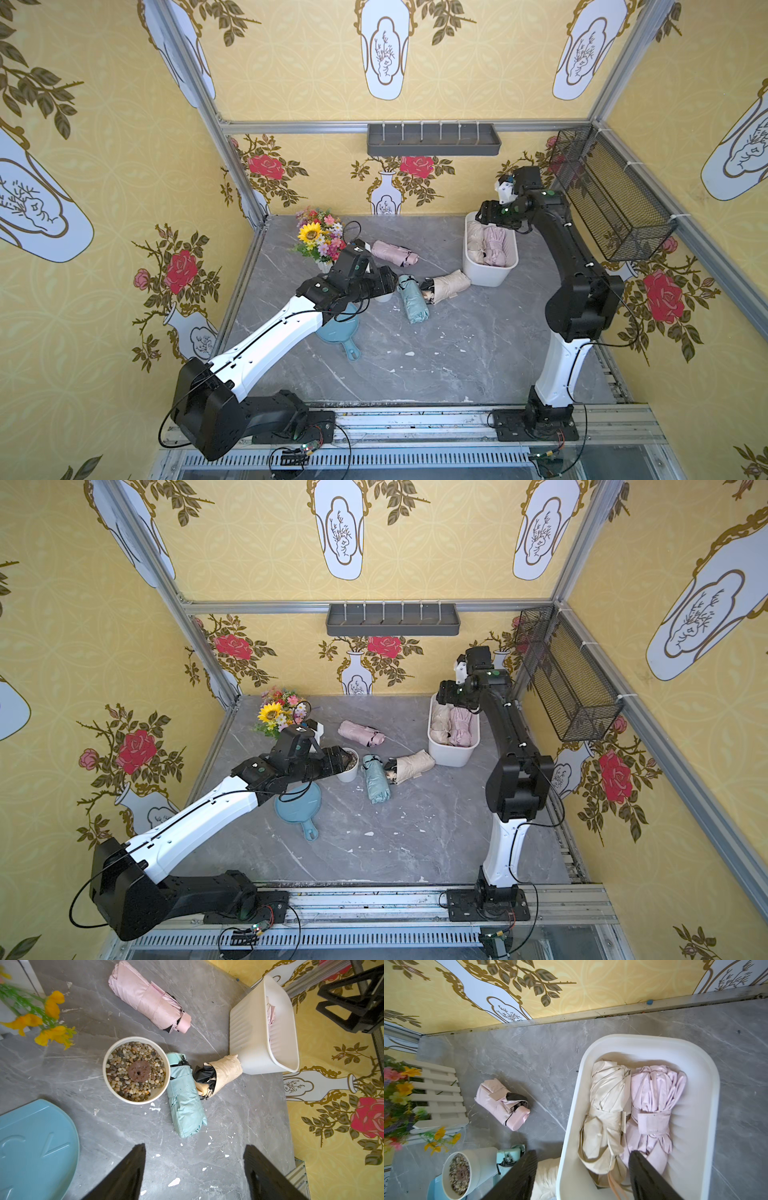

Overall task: Put the umbrella into the storage box
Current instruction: Place the umbrella in the storage box.

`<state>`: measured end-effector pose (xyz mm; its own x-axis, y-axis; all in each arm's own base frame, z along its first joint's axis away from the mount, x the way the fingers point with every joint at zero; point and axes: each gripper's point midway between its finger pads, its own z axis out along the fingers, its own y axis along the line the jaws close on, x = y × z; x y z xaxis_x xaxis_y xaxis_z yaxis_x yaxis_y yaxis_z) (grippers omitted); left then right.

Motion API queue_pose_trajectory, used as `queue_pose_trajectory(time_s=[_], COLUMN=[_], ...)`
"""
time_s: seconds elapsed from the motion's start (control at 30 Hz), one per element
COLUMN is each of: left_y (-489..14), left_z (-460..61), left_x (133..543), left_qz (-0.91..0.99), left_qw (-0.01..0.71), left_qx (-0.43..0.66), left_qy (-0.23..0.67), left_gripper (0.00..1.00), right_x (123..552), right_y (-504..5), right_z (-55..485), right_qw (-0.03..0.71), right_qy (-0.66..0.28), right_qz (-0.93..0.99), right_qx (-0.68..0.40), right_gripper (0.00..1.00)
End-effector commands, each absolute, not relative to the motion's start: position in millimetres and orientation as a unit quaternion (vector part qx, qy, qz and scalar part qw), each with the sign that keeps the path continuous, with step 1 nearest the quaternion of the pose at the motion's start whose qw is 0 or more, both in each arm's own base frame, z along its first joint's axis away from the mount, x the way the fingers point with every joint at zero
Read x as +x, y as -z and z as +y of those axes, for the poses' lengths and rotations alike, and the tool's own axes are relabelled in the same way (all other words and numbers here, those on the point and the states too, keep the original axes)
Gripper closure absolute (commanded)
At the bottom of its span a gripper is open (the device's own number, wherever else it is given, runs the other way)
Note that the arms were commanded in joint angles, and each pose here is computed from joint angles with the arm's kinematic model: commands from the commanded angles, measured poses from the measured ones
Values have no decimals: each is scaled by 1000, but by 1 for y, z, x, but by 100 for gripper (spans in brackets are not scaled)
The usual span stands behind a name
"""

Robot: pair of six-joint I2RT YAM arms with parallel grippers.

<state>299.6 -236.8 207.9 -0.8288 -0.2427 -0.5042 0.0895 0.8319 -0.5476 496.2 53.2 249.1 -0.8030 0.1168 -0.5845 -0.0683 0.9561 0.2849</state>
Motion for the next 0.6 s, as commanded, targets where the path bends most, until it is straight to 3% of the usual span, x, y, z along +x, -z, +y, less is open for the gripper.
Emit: queue_pose_trajectory(time_s=[0.0,0.33,0.57], left_y=[-203,-157,-131], left_z=[-234,-276,-302], left_x=[296,270,278], left_qz=[919,953,962], left_qw=[275,181,162], left_qx=[-66,-112,-122], left_qy=[276,214,181], left_gripper=[22,27,26], right_x=[472,391,354], right_y=[-257,-238,-223], right_z=[51,66,90], right_qw=[312,271,251], right_qy=[-150,-194,-221], right_qz=[938,942,942], right_qx=[22,41,43], right_gripper=[26,29,29])
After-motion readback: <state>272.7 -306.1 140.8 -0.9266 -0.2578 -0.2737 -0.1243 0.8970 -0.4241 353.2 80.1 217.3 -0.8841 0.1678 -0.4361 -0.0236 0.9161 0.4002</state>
